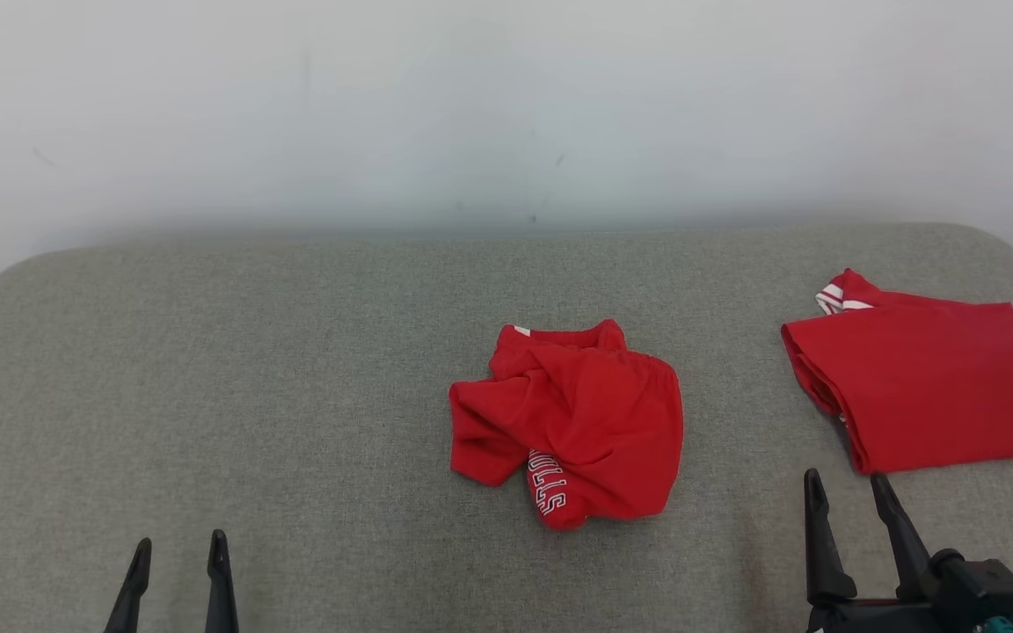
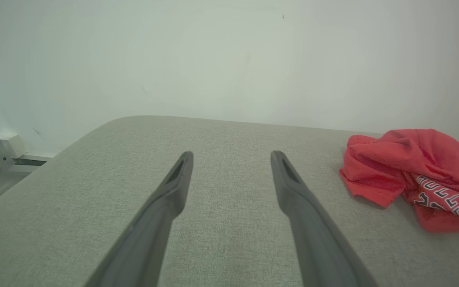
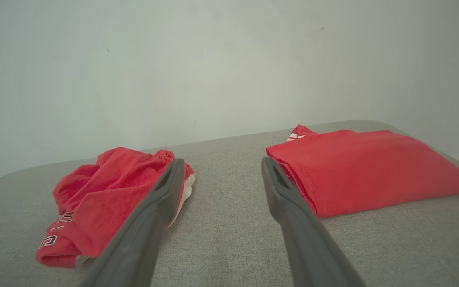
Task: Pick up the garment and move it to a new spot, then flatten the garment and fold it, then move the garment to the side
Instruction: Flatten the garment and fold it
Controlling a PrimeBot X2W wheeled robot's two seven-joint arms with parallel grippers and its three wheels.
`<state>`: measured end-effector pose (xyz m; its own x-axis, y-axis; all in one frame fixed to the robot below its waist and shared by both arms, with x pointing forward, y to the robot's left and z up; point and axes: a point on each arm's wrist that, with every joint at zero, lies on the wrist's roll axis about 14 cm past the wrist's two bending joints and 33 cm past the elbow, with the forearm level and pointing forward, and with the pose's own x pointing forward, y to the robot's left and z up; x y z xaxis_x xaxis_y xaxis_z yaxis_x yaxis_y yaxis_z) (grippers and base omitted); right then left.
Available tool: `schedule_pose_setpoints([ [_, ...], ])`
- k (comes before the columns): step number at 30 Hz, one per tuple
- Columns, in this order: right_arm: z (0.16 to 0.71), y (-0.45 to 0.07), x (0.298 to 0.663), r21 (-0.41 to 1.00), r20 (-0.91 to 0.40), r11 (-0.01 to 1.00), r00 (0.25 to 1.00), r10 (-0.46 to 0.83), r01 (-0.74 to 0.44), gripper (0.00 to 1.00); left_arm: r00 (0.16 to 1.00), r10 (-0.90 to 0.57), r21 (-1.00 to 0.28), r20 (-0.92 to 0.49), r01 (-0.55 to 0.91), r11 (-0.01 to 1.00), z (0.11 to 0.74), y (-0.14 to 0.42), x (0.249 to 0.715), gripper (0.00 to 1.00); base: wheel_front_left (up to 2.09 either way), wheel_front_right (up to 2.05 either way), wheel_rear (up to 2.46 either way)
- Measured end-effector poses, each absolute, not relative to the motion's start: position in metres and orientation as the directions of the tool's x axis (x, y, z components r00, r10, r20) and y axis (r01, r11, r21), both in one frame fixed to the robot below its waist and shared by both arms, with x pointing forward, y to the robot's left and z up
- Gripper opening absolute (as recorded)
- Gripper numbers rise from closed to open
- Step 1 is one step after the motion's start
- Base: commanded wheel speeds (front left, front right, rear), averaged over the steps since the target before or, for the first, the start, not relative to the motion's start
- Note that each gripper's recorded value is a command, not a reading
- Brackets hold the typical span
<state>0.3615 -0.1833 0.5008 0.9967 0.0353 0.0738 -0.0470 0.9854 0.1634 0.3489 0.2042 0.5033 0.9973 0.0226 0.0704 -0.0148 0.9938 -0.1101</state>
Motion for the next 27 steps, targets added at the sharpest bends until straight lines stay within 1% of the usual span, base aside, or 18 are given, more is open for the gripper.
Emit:
schedule_pose_setpoints([
  [7,0.49,-0.177,0.357,0.165,0.041,0.984,0.998,0.053,-0.059,1.0,0.998,0.031,-0.117,0.053,-0.025,0.993,0.496,0.206,0.346,1.0,0.0,0.0,0.0],
  [27,0.486,-0.175,0.357,0.164,0.029,0.984,0.998,0.06,-0.064,1.0,0.999,-0.001,-0.075,0.038,0.004,0.997,0.491,0.2,0.35,1.0,0.0,0.0,0.0],
])
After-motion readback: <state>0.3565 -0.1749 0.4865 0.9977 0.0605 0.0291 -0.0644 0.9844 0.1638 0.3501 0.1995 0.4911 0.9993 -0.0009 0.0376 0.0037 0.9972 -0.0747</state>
